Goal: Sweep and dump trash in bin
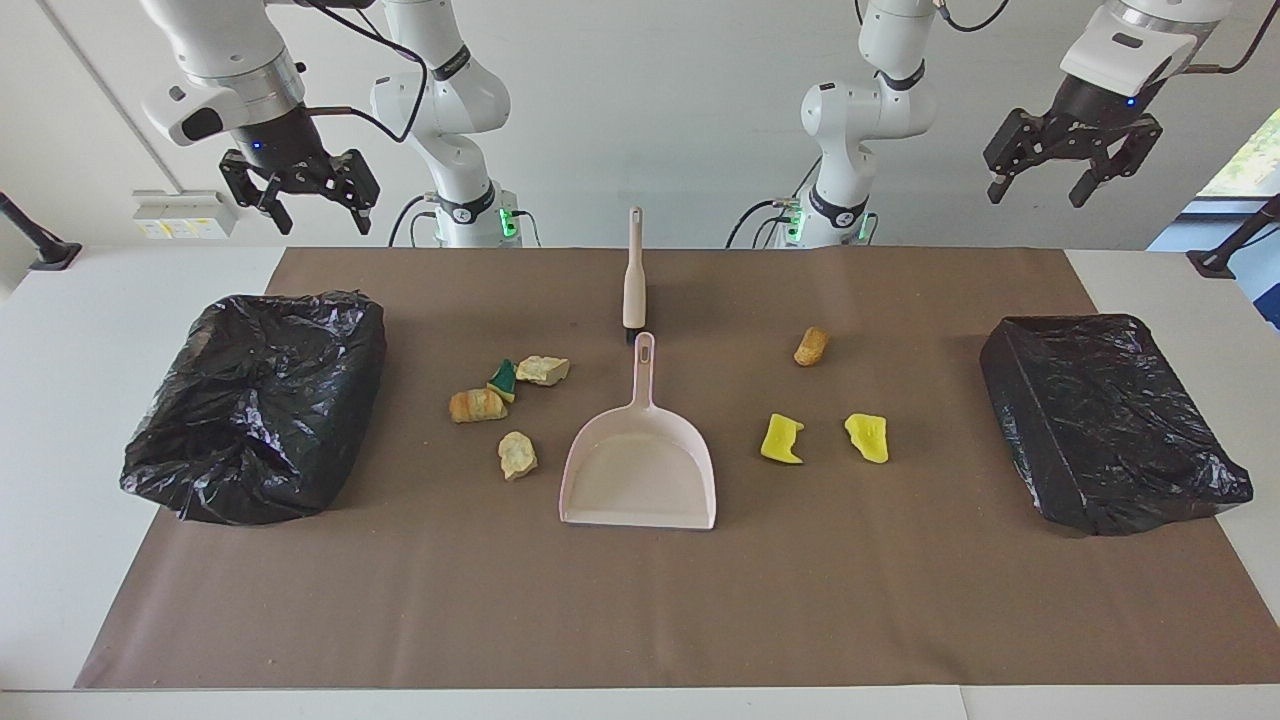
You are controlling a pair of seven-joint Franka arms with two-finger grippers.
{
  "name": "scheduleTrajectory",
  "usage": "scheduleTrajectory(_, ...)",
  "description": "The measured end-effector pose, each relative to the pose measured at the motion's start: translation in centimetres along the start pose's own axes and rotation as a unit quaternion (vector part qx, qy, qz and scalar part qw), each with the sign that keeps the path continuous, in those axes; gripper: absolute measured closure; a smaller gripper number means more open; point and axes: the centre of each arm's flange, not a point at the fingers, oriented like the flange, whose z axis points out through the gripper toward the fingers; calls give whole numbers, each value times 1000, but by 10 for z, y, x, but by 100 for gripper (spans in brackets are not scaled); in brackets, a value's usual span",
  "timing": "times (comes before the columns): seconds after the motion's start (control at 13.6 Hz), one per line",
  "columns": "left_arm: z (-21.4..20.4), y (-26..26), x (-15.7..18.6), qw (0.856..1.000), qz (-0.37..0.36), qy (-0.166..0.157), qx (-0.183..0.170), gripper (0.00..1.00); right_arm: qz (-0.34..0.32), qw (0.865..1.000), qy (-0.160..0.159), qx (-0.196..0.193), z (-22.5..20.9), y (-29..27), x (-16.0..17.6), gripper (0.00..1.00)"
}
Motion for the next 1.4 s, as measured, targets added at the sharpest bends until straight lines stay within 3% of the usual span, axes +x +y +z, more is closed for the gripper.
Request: scheduleTrajectory(1.4,0,3,-2,1000,3,-1,-1,0,0,1000,0,0,0,0,0,0)
